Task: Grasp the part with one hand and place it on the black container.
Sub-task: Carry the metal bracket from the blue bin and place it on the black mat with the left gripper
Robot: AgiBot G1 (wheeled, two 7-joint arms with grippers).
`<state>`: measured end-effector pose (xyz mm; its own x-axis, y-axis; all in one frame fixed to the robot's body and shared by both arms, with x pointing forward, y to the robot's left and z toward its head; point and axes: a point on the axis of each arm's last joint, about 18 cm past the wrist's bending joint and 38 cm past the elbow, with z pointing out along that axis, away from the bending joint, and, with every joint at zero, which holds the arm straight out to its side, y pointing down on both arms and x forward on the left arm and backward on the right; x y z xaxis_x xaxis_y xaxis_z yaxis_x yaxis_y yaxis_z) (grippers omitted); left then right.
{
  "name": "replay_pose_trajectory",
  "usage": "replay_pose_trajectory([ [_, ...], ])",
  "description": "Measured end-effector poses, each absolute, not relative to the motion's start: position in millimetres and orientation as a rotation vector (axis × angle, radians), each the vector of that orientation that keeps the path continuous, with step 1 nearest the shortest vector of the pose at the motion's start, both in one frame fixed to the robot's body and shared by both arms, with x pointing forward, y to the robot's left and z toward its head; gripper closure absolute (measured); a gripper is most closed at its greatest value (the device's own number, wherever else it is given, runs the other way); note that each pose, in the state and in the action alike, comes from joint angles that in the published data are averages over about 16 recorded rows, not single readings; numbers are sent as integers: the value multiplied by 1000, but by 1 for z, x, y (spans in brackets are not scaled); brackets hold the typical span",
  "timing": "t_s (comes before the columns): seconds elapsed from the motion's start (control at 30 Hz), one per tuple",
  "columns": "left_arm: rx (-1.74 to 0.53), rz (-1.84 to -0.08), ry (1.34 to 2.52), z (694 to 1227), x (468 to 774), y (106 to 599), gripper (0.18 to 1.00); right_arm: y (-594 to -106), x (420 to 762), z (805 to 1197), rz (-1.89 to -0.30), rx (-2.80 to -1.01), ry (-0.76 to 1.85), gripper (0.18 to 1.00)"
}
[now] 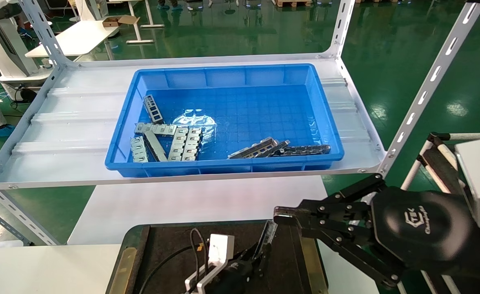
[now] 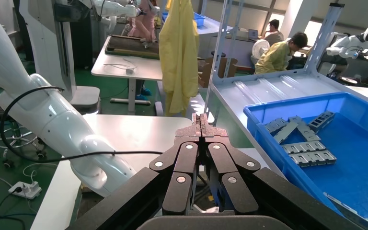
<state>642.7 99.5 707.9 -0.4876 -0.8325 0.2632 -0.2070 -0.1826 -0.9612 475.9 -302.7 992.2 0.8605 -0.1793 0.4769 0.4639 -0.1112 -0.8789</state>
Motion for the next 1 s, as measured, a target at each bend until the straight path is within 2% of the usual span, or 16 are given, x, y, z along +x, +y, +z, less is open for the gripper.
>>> replay_pose_trajectory([
  [0.37,-1348,-1641,1507,700,659,83,828,-303,476,992,-552,-1594,-229,988],
  [1.0,-1419,-1544,1468,686,664,86,828,-303,476,992,-552,-1594,-229,988],
])
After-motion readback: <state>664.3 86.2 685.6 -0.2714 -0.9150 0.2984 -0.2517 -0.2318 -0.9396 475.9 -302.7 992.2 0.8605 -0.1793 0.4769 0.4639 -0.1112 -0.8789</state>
